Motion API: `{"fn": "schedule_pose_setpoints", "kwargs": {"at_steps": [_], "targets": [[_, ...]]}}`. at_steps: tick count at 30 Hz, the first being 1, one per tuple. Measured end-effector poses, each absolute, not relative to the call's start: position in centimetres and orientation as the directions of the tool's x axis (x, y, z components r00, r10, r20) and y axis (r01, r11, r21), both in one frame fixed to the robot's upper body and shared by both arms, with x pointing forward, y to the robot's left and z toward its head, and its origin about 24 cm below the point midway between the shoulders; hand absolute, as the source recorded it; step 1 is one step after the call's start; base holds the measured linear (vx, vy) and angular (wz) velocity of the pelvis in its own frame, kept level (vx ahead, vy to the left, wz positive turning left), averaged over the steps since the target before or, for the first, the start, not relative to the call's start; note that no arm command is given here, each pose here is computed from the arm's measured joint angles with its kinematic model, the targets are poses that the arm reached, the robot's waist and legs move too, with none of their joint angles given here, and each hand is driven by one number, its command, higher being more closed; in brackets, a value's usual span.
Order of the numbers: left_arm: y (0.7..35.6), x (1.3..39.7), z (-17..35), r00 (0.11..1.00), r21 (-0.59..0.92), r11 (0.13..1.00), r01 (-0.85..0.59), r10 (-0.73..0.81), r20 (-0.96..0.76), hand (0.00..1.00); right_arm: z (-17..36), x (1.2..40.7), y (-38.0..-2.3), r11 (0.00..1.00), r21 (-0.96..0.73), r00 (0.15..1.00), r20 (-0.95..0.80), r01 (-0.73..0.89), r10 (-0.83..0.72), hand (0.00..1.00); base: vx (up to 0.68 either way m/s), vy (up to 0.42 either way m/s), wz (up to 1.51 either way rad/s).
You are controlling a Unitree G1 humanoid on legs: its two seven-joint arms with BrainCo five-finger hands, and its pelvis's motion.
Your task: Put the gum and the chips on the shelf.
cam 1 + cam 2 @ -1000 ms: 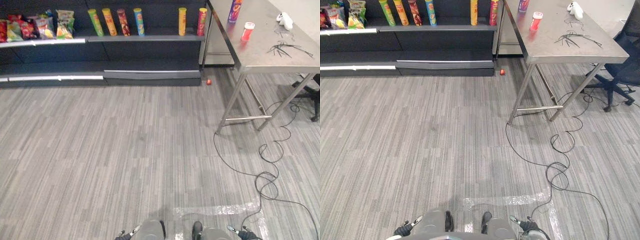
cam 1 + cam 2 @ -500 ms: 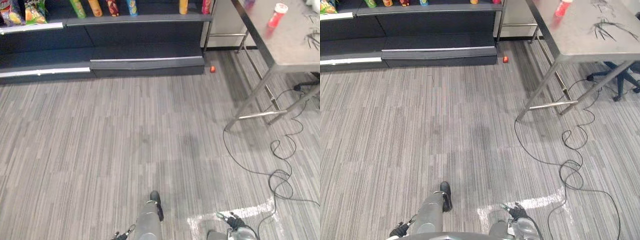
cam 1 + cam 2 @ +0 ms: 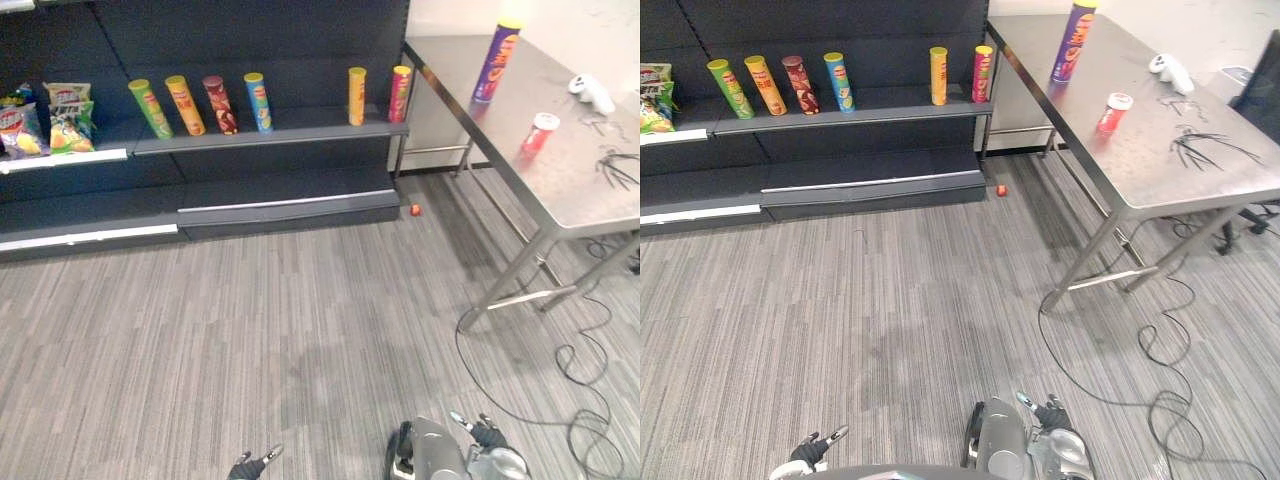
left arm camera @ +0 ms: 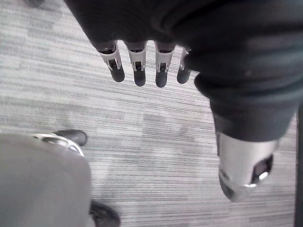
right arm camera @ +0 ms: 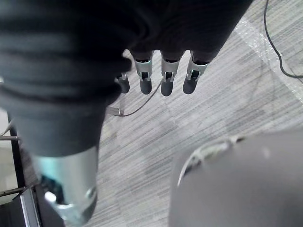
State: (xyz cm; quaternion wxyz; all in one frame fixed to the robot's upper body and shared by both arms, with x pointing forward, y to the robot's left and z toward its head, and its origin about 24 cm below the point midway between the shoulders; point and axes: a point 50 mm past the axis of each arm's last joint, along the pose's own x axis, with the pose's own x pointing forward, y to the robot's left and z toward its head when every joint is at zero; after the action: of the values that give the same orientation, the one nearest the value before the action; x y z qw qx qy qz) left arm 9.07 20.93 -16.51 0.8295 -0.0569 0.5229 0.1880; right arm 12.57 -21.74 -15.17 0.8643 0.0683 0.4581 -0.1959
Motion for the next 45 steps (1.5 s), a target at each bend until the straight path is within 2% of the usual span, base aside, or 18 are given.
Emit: {"fn": "schedule_pose_setpoints", "kwargs": {"at_steps": [5,8,17,22,27,30,33,35,39,45], "targets": [[18.9,9.4,-16.8,0.380,0.028,0.891,-0.454,0.221,-0.898,0.00,-15.7,10.1,-22.6,0.912,-0.107,0.442,-0.848,0.397,-0.292,0.00,0.58,-0.249,0.43],[17.7,9.6,-16.8,0.390,-0.003,0.900,-0.435,0.186,-0.902,0.00,-15.5,10.4,-23.0,0.912,-0.119,0.448,-0.841,0.392,-0.303,0.00,0.63,-0.369,-0.15],[18.4,10.3,-16.4,0.430,-0.025,0.875,-0.484,0.213,-0.877,0.00,-15.5,10.3,-22.6,0.923,-0.117,0.462,-0.838,0.367,-0.291,0.00,0.50,-0.128,-0.39],[18.8,11.1,-16.0,0.474,-0.031,0.876,-0.481,0.230,-0.850,0.00,-15.7,10.0,-21.8,0.930,-0.107,0.458,-0.847,0.351,-0.270,0.00,0.32,0.140,-1.06],[19.6,10.5,-16.0,0.462,-0.002,0.872,-0.490,0.257,-0.849,0.00,-16.0,10.2,-20.2,0.955,-0.099,0.472,-0.852,0.278,-0.226,0.00,0.45,0.485,-1.16],[21.2,9.2,-16.0,0.430,0.046,0.858,-0.512,0.302,-0.851,0.00,-16.6,9.4,-18.3,0.941,-0.034,0.434,-0.881,0.336,-0.187,0.00,0.39,0.469,-1.44],[21.6,8.7,-16.3,0.411,0.094,0.904,-0.417,0.279,-0.868,0.00,-16.9,8.4,-18.4,0.912,-0.025,0.388,-0.900,0.409,-0.199,0.00,0.42,0.504,-1.44],[21.5,8.7,-16.3,0.410,0.099,0.915,-0.390,0.269,-0.871,0.00,-16.8,8.8,-18.5,0.915,-0.023,0.402,-0.894,0.403,-0.199,0.00,0.23,0.328,-1.82],[20.4,8.8,-16.6,0.414,0.118,0.969,-0.216,0.200,-0.888,0.00,-16.4,9.6,-19.8,0.917,-0.047,0.417,-0.881,0.396,-0.225,0.00,-0.06,0.189,-1.39],[19.7,9.3,-16.6,0.421,0.109,0.983,-0.147,0.162,-0.893,0.00,-16.3,10.5,-19.8,0.933,-0.056,0.432,-0.875,0.355,-0.217,0.00,0.03,0.096,-0.66]]}}
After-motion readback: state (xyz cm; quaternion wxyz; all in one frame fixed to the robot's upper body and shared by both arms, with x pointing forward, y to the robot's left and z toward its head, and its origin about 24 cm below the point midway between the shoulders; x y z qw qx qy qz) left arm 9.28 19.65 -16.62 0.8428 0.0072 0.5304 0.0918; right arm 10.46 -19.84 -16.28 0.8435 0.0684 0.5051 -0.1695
